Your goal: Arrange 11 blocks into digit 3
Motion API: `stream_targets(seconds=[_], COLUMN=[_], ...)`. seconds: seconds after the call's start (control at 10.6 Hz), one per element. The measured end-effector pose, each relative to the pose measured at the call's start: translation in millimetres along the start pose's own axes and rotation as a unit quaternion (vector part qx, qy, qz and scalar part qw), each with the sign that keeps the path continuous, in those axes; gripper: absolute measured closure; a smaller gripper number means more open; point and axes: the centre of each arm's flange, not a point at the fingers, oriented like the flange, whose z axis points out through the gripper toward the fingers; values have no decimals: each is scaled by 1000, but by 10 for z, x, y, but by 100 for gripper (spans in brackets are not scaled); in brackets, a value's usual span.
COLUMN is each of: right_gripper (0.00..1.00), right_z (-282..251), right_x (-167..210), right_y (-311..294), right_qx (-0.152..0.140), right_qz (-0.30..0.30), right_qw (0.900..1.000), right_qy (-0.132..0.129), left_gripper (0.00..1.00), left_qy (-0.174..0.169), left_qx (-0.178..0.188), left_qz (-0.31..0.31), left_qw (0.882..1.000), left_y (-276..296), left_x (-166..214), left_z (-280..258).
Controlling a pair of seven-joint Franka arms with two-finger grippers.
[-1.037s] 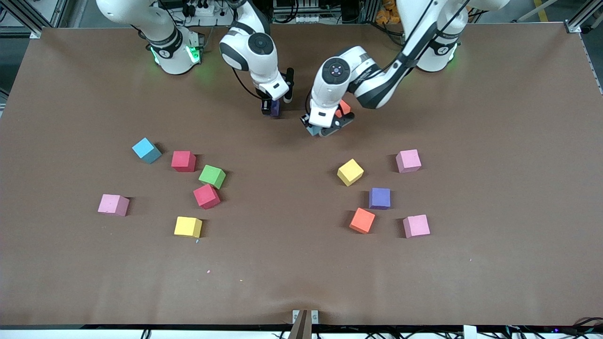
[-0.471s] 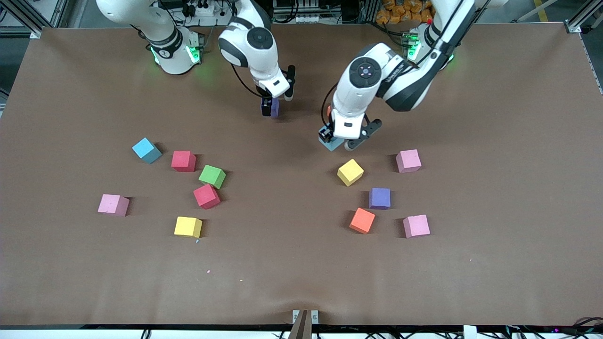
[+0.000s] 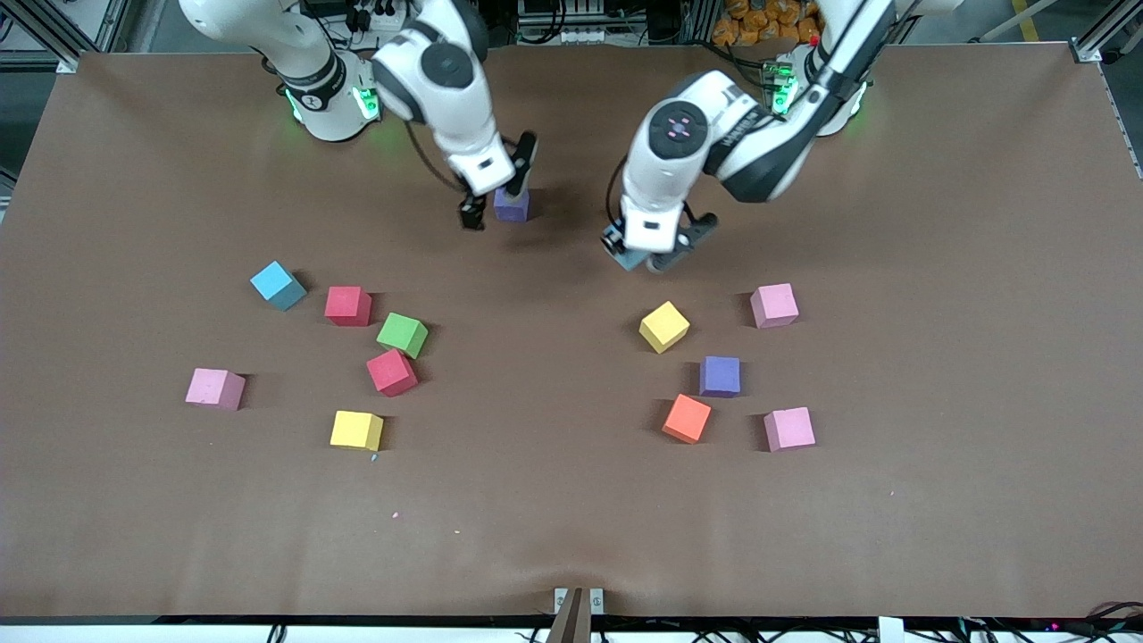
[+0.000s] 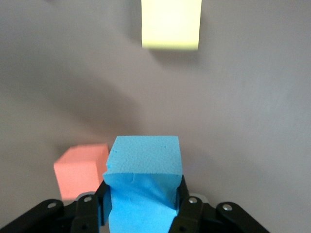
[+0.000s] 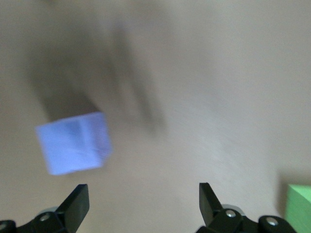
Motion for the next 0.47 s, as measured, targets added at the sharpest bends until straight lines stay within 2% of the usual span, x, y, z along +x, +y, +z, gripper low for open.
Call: stream_targets(seconds=[0.19,0.38,0.47], right_gripper=[0,0,0], right_z=[45,155,232], right_x=[-287,-506,-598], right_y=[522,910,1103], right_qx=[1,1,1], right_qz=[75,142,163], right_qw=[997,990,987], right_qy=[1,3,4], left_gripper=[47,47,47], left_qy=[-20,-47,-53], left_qx=[17,20,16], left_qz=[-14,-97,-153], left_qw=[1000,994,987], left_y=[17,33,55], left_x=[-403,-561,-612], left_z=[204,273,296])
